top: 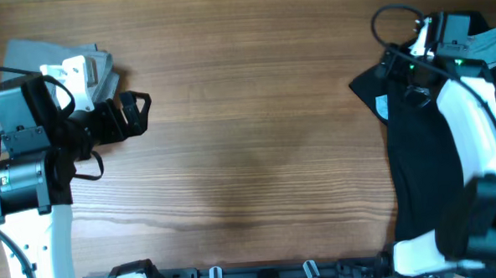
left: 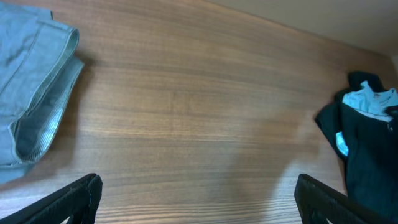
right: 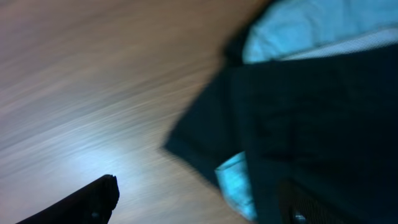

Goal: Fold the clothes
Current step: 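Reach the right gripper to the black shorts waistband and grasp it, then drag the black shorts left onto the table center with the right gripper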

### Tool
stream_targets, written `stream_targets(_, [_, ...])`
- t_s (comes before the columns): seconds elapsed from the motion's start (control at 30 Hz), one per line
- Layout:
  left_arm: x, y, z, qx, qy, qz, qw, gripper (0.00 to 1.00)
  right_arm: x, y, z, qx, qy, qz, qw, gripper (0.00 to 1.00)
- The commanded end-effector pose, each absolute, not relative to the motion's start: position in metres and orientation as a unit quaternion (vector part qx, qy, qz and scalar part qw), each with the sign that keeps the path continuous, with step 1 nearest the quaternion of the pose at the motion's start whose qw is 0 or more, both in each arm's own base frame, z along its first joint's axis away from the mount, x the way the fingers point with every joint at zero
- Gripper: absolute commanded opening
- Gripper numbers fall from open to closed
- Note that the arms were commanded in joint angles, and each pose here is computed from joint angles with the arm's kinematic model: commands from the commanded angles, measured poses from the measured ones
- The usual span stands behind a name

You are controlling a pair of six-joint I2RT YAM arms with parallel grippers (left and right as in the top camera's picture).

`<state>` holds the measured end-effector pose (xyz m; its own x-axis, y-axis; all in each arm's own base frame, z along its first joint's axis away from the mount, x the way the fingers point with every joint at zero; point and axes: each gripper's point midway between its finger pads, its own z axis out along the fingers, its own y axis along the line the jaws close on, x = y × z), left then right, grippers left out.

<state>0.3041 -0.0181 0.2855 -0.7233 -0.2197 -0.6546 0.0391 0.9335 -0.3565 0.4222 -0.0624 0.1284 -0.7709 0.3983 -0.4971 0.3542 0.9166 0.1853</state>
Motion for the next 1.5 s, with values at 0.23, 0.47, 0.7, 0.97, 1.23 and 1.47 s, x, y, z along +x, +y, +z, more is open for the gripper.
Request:
stream_targets(0.23, [0.311,-0.023,0.301,-0.038,0.899,-0.187,0.394,1.0,0.455,-0.1,0.019,0.241,0.943,-0.021,0.231,0.76])
stream_targets(0.47, [0.311,-0.023,0.301,-0.038,0.9,-0.187,0.392,0.99,0.457,-0.123,0.029,0.257,0.934,-0.048,0.245,0.04])
stream_targets(0.7, [0.311,-0.023,0.3,-0.039,0.9,-0.187,0.391,0.98,0.447,-0.169,0.09,0.28,0.91,-0.046,0.303,0.04])
stream_targets(0.97, [0.306,-0.023,0.308,-0.035,0.896,-0.186,0.403,0.94,0.464,-0.023,0.237,0.033,0.88,0.132,0.456,0.04])
stream_targets(1.23, [0.279,-0.007,0.342,-0.048,0.873,-0.123,0.471,1.0,0.323,0.312,0.242,-0.317,0.828,0.297,0.353,0.29])
stream_targets(1.47, [0.282,-0.015,0.34,-0.036,0.873,-0.138,0.466,1.0,0.316,0.3,0.287,-0.287,0.822,0.251,0.423,0.48])
